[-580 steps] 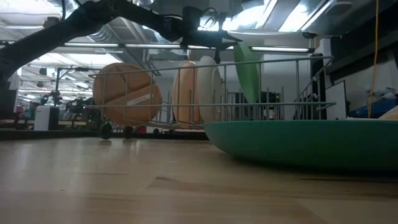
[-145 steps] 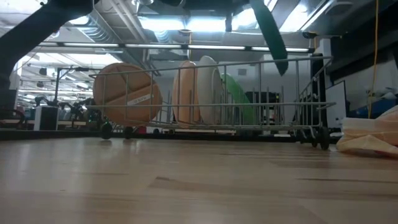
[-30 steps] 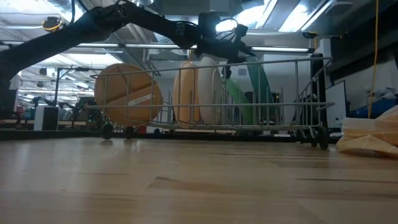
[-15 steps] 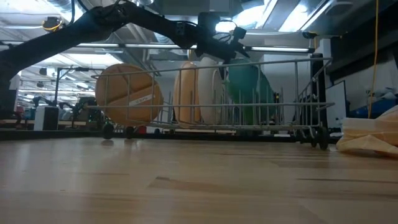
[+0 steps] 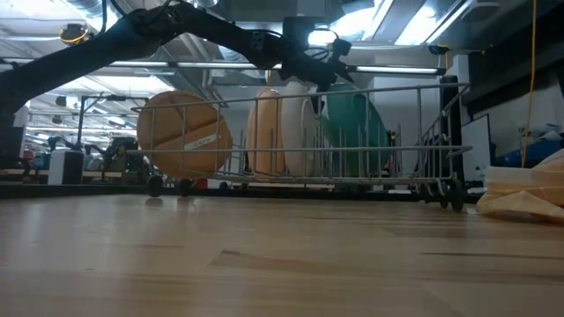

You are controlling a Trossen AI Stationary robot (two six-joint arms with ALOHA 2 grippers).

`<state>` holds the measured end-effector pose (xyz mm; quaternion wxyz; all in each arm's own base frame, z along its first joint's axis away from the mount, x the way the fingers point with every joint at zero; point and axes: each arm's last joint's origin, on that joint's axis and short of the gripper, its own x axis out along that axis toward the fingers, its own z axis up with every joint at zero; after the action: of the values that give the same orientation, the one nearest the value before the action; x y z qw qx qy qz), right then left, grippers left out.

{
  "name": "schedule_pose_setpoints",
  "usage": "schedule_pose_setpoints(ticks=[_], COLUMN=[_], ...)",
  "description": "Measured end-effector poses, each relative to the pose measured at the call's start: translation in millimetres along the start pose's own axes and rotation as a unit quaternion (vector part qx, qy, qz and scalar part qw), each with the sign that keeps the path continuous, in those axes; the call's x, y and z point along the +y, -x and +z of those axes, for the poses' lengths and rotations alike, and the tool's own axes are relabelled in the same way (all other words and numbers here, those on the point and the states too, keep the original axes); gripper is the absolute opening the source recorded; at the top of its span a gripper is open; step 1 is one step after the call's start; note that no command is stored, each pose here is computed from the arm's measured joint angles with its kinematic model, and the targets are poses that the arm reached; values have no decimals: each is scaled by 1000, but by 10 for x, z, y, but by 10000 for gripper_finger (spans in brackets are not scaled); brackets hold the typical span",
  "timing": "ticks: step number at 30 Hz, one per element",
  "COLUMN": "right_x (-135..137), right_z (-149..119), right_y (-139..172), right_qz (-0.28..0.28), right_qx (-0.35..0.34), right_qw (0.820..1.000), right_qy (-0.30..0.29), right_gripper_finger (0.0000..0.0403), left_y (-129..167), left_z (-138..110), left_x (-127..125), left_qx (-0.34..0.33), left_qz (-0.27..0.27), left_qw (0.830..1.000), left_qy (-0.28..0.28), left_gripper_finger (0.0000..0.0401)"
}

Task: Sort dishes
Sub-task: Put the dark green plate in the dish rack

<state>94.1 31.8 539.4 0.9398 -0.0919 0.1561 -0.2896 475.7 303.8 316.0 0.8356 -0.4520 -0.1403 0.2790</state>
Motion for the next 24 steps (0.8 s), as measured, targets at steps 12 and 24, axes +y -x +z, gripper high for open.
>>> schedule_pose_setpoints(ticks=[12,24], right_x=[86,172], right_z=[-212,-503], right_y=[-453,-1232], right_qz=[-112,37], right_qx=[91,225], right_qw=[987,972], right_qy=[-74,-54], right_gripper_finger=[137,137], left_y=[0,0], left_z=[2,6], left_x=[-3,-2], left_qx=[-6,-7], left_qz=[2,2], left_qw=[1000,1000], left_qy=[16,17], left_gripper_finger=[81,81])
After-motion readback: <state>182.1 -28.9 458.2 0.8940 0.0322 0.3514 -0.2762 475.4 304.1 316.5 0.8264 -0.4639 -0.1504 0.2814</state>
